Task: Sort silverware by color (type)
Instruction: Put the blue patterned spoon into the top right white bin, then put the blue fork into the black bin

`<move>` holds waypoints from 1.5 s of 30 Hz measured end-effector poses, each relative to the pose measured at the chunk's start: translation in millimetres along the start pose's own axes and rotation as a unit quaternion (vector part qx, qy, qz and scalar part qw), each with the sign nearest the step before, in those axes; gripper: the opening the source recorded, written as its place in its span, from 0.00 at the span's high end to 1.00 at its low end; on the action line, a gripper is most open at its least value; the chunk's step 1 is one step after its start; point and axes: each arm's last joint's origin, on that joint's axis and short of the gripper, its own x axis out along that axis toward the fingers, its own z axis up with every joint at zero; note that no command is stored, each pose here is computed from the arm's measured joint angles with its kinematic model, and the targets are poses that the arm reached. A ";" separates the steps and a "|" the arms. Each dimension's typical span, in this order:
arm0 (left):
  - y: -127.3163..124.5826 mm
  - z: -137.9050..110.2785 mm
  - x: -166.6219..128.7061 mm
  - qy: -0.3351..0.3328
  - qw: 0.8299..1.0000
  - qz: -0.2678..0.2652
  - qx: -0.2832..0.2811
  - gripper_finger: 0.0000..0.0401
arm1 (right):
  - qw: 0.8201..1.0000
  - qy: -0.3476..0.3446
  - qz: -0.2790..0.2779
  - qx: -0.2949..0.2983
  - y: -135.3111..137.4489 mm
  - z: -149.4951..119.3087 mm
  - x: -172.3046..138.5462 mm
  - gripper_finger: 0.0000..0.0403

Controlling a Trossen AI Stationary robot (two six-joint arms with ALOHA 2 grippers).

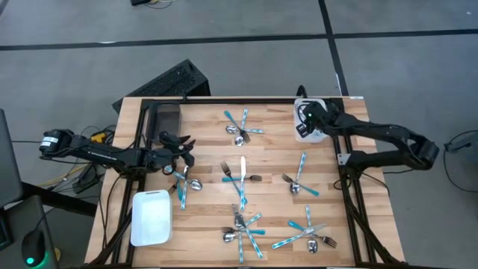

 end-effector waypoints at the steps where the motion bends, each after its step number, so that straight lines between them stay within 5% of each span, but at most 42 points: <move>1: 0.0 -0.2 -0.1 0.000 1.000 -0.001 -0.004 0.69 | 1.000 -0.005 0.000 0.001 -1.2 0.4 -2.0 0.58; 5: -2.9 -1.3 -1.9 0.009 1.000 -0.025 -0.008 0.69 | 0.999 -0.047 0.017 0.003 -2.2 4.2 -16.3 0.52; 13: -23.2 10.7 -15.4 -0.002 0.996 -0.092 -0.005 0.69 | 0.974 -0.153 0.164 0.002 18.1 5.2 -63.2 0.52; 22: -33.6 8.5 -26.9 0.032 0.994 -0.107 0.002 0.69 | 0.909 -0.214 0.357 -0.018 82.1 -53.6 -96.0 0.54; 28: -18.4 -9.0 -24.2 0.102 0.992 -0.032 -0.065 0.69 | 0.905 -0.250 0.345 -0.017 100.0 -76.0 -114.6 0.54; 35: -18.2 -13.8 -5.2 0.105 0.993 0.010 -0.061 0.68 | 0.925 -0.251 0.284 0.008 111.2 -82.6 -106.2 0.54; 39: -23.8 -5.3 11.8 0.071 0.997 -0.007 -0.036 0.68 | 0.929 -0.249 0.272 0.017 112.3 -53.4 -85.1 0.54; 45: -28.7 6.2 26.9 0.066 0.992 -0.111 0.003 0.68 | 0.940 -0.200 0.275 0.009 108.9 13.6 -39.2 0.54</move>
